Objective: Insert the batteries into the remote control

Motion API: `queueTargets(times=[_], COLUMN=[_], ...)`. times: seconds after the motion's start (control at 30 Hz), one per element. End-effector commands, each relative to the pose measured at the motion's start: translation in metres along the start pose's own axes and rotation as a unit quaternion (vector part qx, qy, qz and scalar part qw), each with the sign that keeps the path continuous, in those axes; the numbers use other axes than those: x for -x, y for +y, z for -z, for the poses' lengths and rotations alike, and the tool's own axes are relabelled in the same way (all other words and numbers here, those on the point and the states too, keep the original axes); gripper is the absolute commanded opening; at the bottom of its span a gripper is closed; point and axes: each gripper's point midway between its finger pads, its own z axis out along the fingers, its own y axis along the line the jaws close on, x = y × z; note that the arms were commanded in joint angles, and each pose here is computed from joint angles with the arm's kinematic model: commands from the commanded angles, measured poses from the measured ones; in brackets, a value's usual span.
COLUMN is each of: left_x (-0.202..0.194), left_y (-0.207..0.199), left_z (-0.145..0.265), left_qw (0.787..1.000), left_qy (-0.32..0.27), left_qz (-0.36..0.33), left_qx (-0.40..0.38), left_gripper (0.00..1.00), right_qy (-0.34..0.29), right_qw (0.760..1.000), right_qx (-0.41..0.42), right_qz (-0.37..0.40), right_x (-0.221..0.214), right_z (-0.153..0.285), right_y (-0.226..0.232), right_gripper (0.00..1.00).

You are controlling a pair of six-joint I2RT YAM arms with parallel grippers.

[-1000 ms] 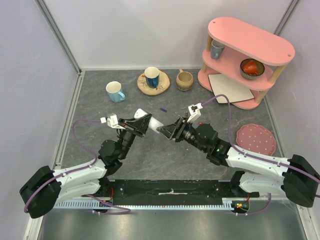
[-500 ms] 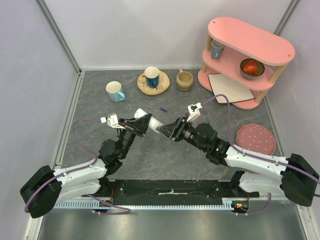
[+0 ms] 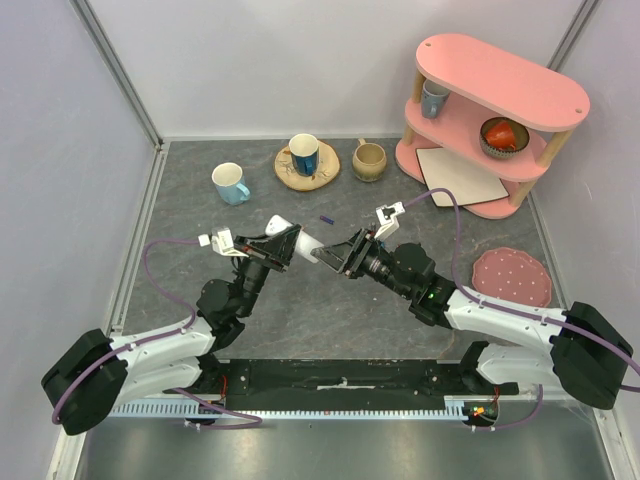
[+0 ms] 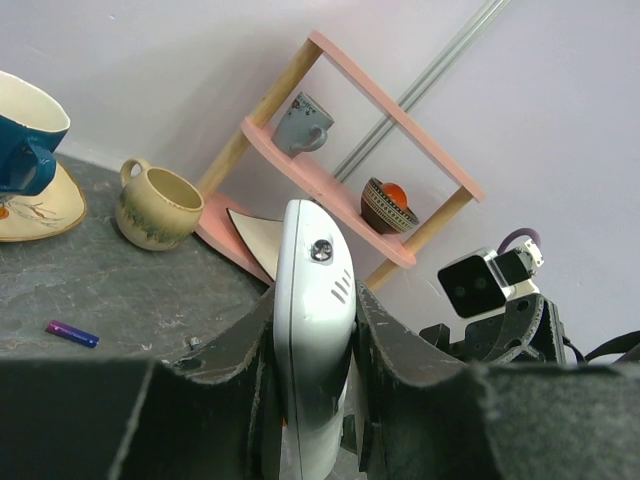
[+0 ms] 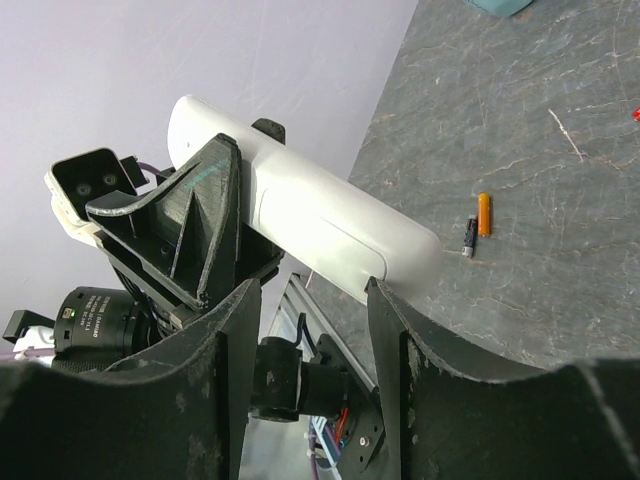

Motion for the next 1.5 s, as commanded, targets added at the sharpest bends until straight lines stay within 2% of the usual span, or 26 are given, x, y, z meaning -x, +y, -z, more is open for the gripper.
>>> queueTargets(times=[0.0,0.77,1.27,1.47], left_x=[0.001,-0.01,-0.01,0.0], left_y=[-0.032,-0.011,-0.001,-0.002], left_z=[0.004,-0.005,-0.007,-0.008], left_qw=[0.997,0.999,0.999,0.999], left_qy=[0.008,0.038,0.035,0.013], left_qz=[0.049,-0.023,-0.033,-0.019], left_qx=[-0.064,-0.007,0.019,0.024], left_gripper=[0.02,0.02,0.02,0.02], right_qy=[-0.012,-0.014,-0.014,-0.006], right_qw=[0.999,0.998,0.998,0.999], right_qx=[0.05,0.065,0.066,0.032], right_qz=[-0.009,-0.004,-0.001,-0.001], right_x=[0.009,0.016,0.016,0.01], right_z=[-0.001,0.002,0.005,0.009], right_y=[0.027,0.042,0.043,0.025], right_gripper=[0.54,0.54,0.54,0.55])
